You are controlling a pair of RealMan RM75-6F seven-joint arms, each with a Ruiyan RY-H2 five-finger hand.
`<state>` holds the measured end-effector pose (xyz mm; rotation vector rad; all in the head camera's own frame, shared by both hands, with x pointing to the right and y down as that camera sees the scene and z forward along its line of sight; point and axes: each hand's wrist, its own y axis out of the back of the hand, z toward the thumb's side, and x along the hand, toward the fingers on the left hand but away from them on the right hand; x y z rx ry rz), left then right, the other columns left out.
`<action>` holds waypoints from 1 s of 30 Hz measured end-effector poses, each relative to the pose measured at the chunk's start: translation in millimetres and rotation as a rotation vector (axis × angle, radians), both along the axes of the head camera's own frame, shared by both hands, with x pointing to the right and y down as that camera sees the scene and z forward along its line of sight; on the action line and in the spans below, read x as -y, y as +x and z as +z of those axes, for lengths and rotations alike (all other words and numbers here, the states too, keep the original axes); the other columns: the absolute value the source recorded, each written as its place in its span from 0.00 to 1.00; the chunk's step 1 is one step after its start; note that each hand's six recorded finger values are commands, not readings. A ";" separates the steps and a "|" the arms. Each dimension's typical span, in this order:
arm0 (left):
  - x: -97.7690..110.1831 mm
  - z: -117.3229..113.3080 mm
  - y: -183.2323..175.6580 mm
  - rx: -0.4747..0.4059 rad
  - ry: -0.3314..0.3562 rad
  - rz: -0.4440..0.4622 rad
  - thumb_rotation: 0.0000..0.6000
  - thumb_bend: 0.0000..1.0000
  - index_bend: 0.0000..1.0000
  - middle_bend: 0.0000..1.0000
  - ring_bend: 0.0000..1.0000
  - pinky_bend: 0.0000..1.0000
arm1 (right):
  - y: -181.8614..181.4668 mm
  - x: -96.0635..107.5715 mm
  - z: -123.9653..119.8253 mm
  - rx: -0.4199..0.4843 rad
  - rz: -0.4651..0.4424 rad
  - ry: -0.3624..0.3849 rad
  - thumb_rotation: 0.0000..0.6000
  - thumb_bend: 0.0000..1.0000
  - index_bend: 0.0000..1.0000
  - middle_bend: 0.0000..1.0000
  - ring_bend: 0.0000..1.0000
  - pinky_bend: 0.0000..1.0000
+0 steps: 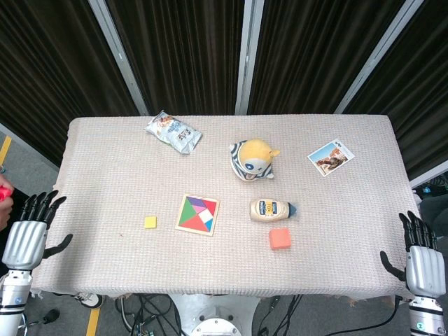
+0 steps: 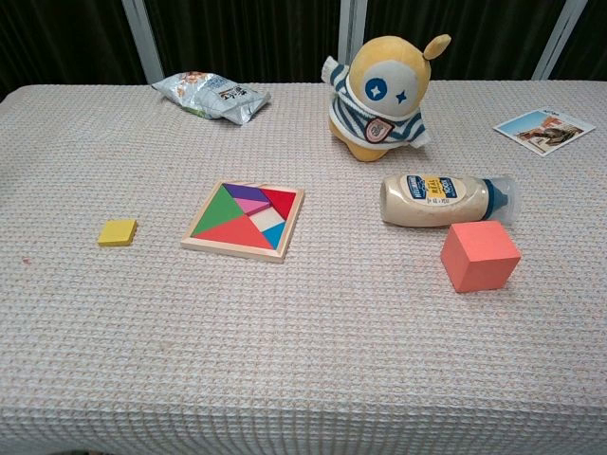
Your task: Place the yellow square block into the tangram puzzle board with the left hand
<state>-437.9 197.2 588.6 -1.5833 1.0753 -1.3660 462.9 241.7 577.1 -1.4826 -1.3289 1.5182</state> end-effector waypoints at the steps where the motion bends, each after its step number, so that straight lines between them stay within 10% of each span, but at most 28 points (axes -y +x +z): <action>1: -0.2 0.6 -0.2 -0.001 -0.001 -0.002 1.00 0.23 0.12 0.05 0.00 0.02 | 0.6 0.0 0.0 0.000 0.002 0.000 1.00 0.19 0.00 0.00 0.00 0.00; 30: 9.1 69.3 110.4 -0.161 -0.219 0.183 1.00 0.21 0.15 0.07 0.00 0.02 | -1.0 -2.9 2.8 0.006 -0.036 -0.008 1.00 0.18 0.00 0.00 0.00 0.00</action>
